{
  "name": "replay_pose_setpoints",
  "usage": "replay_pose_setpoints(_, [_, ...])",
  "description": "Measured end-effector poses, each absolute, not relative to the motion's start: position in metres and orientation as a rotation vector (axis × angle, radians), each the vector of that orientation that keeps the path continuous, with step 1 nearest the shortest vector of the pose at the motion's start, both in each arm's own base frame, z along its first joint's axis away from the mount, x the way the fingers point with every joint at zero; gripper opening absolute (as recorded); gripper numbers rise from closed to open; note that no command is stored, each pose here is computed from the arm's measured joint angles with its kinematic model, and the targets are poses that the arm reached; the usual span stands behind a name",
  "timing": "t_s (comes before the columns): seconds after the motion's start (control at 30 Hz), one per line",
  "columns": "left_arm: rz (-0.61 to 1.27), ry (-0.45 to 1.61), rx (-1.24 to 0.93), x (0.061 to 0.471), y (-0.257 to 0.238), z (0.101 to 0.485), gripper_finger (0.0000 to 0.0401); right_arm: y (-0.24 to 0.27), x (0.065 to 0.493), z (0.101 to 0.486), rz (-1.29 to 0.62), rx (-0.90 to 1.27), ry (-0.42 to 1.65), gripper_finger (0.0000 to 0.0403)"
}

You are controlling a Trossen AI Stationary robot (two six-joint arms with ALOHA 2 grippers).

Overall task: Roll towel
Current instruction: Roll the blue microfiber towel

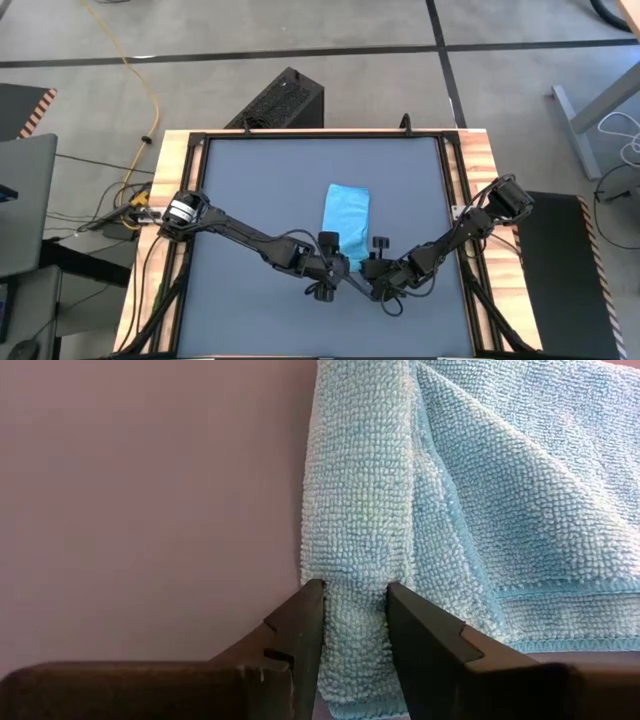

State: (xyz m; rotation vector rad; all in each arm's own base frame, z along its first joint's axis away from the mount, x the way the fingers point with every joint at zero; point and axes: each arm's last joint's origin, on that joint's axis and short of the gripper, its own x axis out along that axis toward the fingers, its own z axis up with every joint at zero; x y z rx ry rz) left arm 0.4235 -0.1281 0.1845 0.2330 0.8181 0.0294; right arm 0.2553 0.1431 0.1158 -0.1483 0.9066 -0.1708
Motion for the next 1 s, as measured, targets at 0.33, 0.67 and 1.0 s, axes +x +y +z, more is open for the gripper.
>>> replay_pose_setpoints(0.33, [0.022, 0.886, 0.103, 0.420, -0.126, 0.181, 0.0249, 0.143, 0.256, 0.116, -0.171, -0.147, 0.904, 0.0139])
replay_pose_setpoints(0.67, [-0.111, 0.742, 0.367, 0.427, -0.132, 0.194, 0.0249, 0.143, 0.256, 0.116, -0.170, -0.147, 0.903, 0.0139])
replay_pose_setpoints(1.0, [-0.165, 0.781, 0.275, 0.426, -0.133, 0.189, 0.0249, 0.143, 0.256, 0.116, -0.171, -0.146, 0.902, 0.0139])
